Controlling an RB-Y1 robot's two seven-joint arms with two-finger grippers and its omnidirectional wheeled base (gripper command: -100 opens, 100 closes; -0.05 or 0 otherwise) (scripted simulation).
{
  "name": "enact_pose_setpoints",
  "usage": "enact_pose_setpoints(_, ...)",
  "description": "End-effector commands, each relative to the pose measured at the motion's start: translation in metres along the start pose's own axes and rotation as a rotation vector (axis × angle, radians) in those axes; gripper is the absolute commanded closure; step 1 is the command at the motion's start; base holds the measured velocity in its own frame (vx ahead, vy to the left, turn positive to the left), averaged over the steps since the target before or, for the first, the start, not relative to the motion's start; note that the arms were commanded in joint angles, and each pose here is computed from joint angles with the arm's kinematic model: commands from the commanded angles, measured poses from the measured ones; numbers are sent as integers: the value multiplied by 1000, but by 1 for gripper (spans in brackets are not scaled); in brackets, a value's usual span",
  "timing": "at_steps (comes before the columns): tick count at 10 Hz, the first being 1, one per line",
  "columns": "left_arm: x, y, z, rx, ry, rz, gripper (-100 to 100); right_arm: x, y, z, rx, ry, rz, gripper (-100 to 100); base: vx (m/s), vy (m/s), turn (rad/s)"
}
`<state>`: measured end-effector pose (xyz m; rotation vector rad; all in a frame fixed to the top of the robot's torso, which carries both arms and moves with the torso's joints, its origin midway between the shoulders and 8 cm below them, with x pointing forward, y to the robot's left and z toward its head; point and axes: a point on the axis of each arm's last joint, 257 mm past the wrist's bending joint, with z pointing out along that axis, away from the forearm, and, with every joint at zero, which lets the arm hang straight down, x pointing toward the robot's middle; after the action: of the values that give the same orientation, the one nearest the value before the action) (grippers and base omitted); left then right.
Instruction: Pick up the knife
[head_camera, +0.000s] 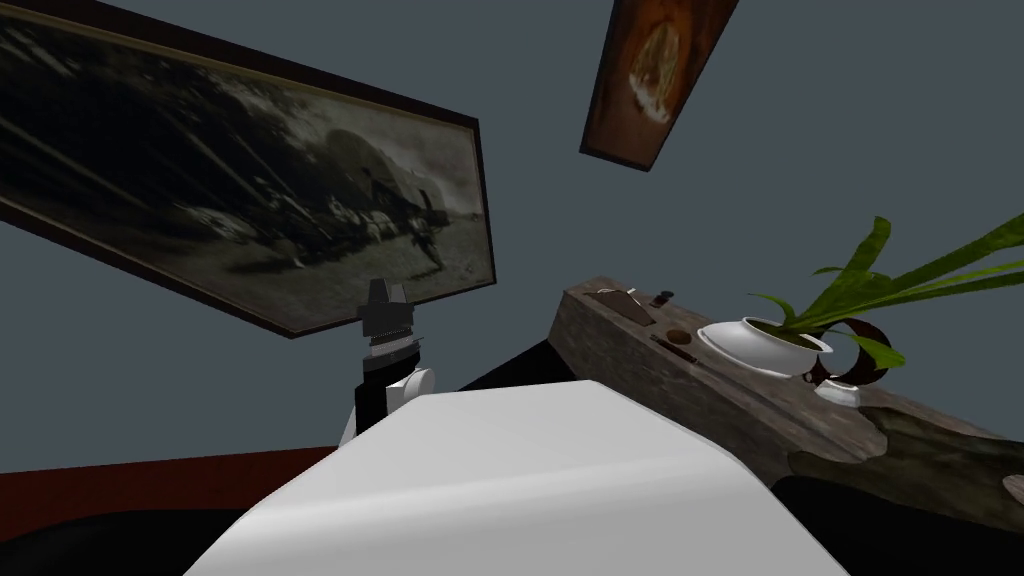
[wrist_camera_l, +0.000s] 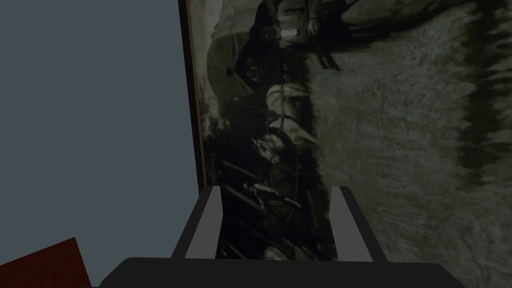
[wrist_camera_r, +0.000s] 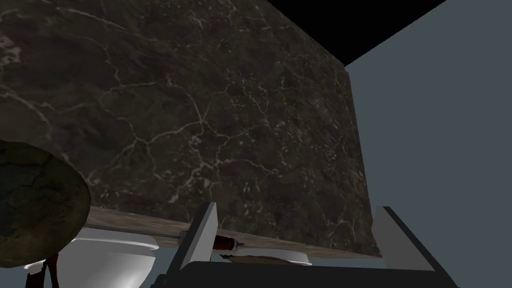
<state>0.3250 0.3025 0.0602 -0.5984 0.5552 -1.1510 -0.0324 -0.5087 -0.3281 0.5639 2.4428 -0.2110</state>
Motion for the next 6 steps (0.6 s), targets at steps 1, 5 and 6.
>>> enact_pose_setpoints(1,0,0,0,0,0,0,0,28,-20,-15,42,82,-76,-100,145,-187,449)
enact_pose_setpoints(5,0,0,0,0,0,0,0,72,-47,-52,91,226,-195,-100,118,-185,215)
enact_pose_setpoints(6,0,0,0,0,0,0,0,89,-56,-67,102,283,-241,-100,50,-191,191)
